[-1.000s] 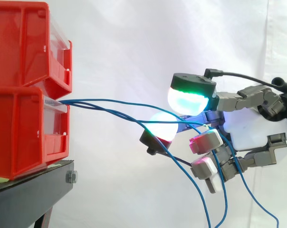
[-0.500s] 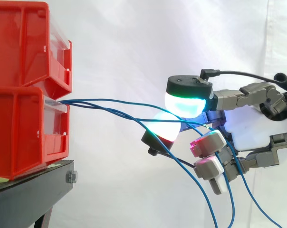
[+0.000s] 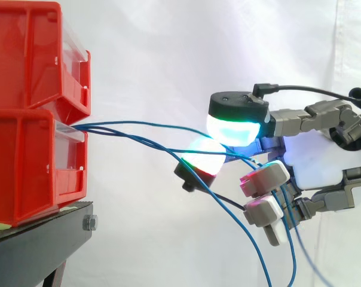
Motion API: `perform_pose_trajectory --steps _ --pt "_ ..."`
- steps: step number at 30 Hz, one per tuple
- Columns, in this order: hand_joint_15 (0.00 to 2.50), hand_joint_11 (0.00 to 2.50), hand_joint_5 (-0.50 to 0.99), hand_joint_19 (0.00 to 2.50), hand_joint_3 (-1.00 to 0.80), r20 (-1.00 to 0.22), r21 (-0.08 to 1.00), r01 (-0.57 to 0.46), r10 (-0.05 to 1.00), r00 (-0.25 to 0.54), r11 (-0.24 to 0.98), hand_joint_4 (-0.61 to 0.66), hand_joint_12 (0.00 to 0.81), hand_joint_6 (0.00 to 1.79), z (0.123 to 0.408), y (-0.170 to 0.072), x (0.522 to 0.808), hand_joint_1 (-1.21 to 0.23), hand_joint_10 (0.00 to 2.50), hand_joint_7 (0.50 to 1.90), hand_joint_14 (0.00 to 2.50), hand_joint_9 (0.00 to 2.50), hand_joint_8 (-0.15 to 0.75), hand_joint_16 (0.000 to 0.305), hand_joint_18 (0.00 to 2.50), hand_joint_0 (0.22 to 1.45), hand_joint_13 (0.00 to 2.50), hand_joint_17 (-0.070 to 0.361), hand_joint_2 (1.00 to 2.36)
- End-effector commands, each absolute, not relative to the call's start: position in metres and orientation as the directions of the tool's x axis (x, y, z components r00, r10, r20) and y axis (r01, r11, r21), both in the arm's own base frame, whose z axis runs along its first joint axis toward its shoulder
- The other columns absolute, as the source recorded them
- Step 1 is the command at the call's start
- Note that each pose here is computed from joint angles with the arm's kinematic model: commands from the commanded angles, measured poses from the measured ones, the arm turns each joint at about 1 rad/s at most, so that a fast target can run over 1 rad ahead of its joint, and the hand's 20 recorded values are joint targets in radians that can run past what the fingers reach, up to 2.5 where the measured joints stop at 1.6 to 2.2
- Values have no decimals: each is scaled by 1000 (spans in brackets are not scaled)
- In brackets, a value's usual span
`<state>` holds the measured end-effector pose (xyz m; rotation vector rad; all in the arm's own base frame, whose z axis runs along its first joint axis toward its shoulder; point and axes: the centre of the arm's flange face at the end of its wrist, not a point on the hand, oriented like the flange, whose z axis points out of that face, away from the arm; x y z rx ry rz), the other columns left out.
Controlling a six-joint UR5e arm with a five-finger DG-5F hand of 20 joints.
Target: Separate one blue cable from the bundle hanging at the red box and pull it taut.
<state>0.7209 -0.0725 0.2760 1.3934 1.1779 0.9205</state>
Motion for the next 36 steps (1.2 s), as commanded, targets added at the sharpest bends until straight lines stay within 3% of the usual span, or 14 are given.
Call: perform_pose_trajectory --steps 1,2,5,11,12,13,14,19,25,36 --pt "1035 1444 -138 712 102 -64 986 167 972 224 27 -389 376 931 277 -69 721 -831 0 1200 22 1352 267 56 1040 643 1170 126 1046" --pt "1041 1456 -140 722 122 -64 986 167 972 225 27 -398 370 931 277 -69 721 -837 19 1243 22 1352 252 55 1028 668 1165 123 1002" --pt "1079 1458 -153 738 113 -64 986 167 973 222 27 -443 352 957 277 -67 722 -821 93 1167 24 1346 252 52 1017 678 1161 117 1005" --pt "1143 1436 -177 767 23 -62 986 168 974 220 25 -440 330 963 275 -64 722 -793 322 1225 24 1242 211 47 975 699 1137 106 1014" --pt "1090 1429 -183 756 -3 -60 986 167 974 217 23 -425 319 964 275 -64 722 -791 251 1202 24 1210 216 46 951 702 1095 104 1014" --pt "924 1393 -186 712 -23 -58 986 167 974 217 22 -416 304 965 275 -64 722 -787 5 1155 25 1179 224 44 921 696 1011 99 1016" --pt "866 1329 -186 702 -23 -56 986 168 974 218 19 -415 295 967 275 -64 722 -788 9 1135 24 1144 218 43 909 692 1007 97 1016" --pt "355 410 -161 502 -11 -57 984 175 975 216 19 -414 227 935 274 -63 721 -840 9 1163 12 799 146 38 795 680 767 85 1009" --pt "199 97 -145 330 -17 -52 986 167 975 216 15 -417 216 908 272 -61 723 -912 0 1201 6 601 134 37 653 668 614 83 1003" --pt "322 199 -139 392 66 -54 985 171 975 215 16 -430 257 912 271 -60 723 -892 4 1304 10 658 169 41 685 666 675 93 1001"
